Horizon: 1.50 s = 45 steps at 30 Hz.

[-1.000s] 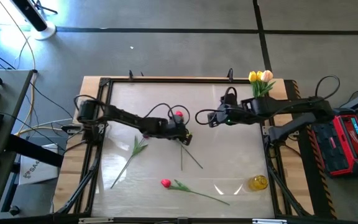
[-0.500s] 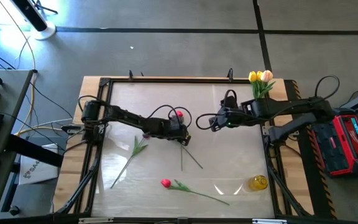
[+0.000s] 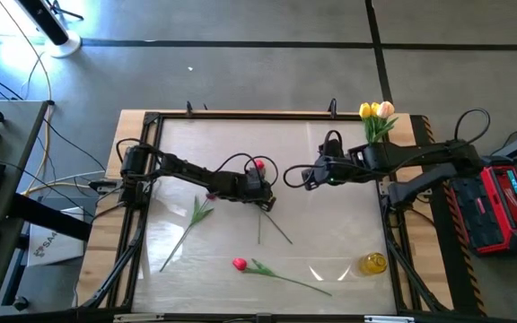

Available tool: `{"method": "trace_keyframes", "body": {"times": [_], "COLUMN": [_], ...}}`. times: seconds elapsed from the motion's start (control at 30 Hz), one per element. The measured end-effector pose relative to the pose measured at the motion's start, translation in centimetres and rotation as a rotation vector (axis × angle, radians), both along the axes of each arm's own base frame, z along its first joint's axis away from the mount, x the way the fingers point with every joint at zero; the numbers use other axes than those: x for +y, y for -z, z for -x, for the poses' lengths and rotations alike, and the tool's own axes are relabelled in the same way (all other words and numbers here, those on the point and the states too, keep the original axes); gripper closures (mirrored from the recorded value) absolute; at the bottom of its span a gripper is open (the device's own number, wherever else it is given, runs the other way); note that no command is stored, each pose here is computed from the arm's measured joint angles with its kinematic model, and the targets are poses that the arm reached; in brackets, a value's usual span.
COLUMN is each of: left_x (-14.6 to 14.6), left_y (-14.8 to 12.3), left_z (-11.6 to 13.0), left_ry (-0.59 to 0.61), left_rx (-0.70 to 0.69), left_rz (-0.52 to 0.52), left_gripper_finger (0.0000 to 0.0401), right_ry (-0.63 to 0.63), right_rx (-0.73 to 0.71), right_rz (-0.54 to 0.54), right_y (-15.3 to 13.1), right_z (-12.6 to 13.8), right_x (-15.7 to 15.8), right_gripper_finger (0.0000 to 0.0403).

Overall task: Sort flowers into vase by color
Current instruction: Put the top red tulip into the yellow vase

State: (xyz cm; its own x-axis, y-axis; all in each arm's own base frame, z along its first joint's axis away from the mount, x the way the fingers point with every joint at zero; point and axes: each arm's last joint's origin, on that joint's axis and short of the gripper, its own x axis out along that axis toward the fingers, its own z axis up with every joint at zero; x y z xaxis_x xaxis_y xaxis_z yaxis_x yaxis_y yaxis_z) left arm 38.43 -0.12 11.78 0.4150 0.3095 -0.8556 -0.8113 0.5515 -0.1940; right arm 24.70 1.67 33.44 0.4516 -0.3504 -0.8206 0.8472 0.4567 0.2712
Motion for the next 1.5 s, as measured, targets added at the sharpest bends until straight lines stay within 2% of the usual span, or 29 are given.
{"method": "trace_keyframes", "body": {"times": [0.2,0.4,0.53,0.7,0.8,1.13,1.33,1.5], "left_x": [0.1,0.3,0.2,0.3,0.5,0.4,0.1,-0.2], "left_y": [0.0,-1.3,-4.7,-8.2,-10.3,-17.7,-21.0,-22.8], "left_z": [0.1,0.2,0.3,1.0,1.6,3.6,4.5,4.8], "left_ry": [0.045,0.056,0.084,0.138,0.165,0.283,0.394,0.46], "left_rx": [0.018,-0.022,-0.128,-0.199,-0.247,-0.514,-0.699,-0.849], "left_rz": [-0.02,0.003,-0.03,-0.117,-0.141,-0.282,-0.297,-0.291], "left_gripper_finger": [0.0391,0.0395,0.0399,0.04,0.04,0.0401,0.0401,0.0401], "right_ry": [0.0,-0.002,-0.045,-0.219,-0.279,-0.288,-0.241,-0.275], "right_rx": [-0.028,-0.06,-0.107,-0.236,-0.318,-0.466,-0.495,-0.575], "right_rz": [-0.003,-0.01,-0.035,-0.1,-0.091,-0.046,0.085,0.136], "right_y": [-0.1,-0.3,-0.9,-2.5,-3.3,-4.4,-4.9,-5.7], "right_z": [-0.2,-0.5,-0.4,-0.4,-0.7,-1.4,-1.6,-2.0], "right_x": [0.0,0.1,0.2,0.6,1.1,2.0,2.0,2.0], "right_gripper_finger": [0.0257,0.0257,0.0257,0.0257,0.0257,0.0257,0.0257,0.0257]}}
